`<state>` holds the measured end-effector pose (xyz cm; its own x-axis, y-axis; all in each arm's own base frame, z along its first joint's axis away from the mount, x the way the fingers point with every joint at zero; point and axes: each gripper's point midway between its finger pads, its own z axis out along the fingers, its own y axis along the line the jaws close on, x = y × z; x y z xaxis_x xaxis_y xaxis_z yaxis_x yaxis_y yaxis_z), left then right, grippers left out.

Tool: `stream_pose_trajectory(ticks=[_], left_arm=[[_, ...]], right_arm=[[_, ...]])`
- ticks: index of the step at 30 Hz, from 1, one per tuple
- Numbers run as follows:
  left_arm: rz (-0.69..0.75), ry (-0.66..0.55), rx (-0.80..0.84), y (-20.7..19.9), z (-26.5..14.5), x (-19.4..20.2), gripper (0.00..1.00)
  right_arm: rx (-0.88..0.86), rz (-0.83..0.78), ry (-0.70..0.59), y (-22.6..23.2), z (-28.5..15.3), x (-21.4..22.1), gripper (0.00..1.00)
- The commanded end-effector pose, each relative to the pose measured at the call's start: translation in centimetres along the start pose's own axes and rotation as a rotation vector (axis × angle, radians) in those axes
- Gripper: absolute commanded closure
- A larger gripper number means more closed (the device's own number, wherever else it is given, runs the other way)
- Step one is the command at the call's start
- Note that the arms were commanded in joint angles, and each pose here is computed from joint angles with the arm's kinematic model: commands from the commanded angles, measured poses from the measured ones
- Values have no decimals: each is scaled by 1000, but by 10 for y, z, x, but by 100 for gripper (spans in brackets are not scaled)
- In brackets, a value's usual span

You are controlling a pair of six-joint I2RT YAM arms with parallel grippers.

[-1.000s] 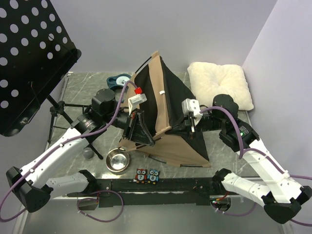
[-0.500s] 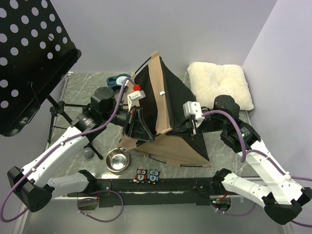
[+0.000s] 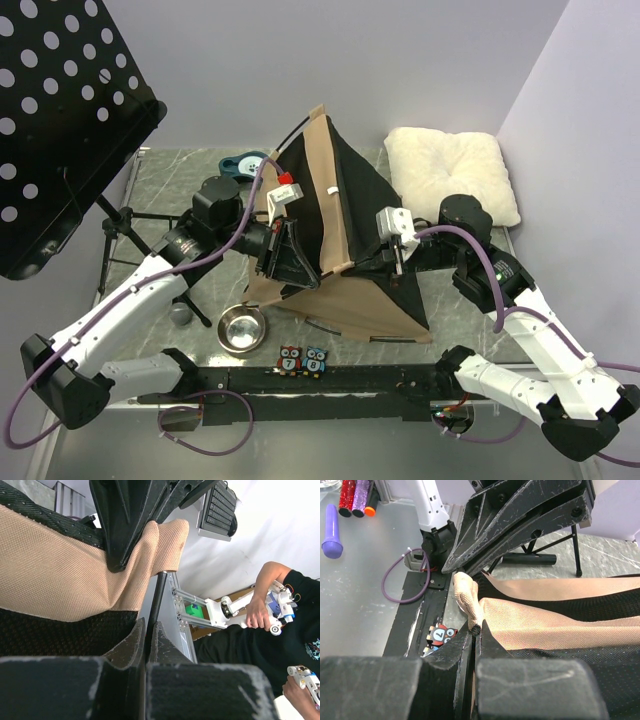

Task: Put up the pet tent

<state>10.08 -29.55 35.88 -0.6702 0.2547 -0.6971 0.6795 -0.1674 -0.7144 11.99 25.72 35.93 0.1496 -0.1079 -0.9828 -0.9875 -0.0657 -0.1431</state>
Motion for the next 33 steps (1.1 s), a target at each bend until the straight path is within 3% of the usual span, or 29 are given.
stream_pose_trajectory(ticks=[1,18,31,33], left_arm=[[-73,-5,-40,7,3,-3,99],[-56,-30,-31,4,9,-20,99],[118,-9,-24,-11,19,-31,99],[137,-11,-37,-11,13,-32,76]], right_arm=[[-41,-52,-50,9,-3,-18,100],[-68,-55,-21,15,1,-9,100],[-109,-34,19,17,15,5,100],[-92,-43,8,14,14,-4,100]])
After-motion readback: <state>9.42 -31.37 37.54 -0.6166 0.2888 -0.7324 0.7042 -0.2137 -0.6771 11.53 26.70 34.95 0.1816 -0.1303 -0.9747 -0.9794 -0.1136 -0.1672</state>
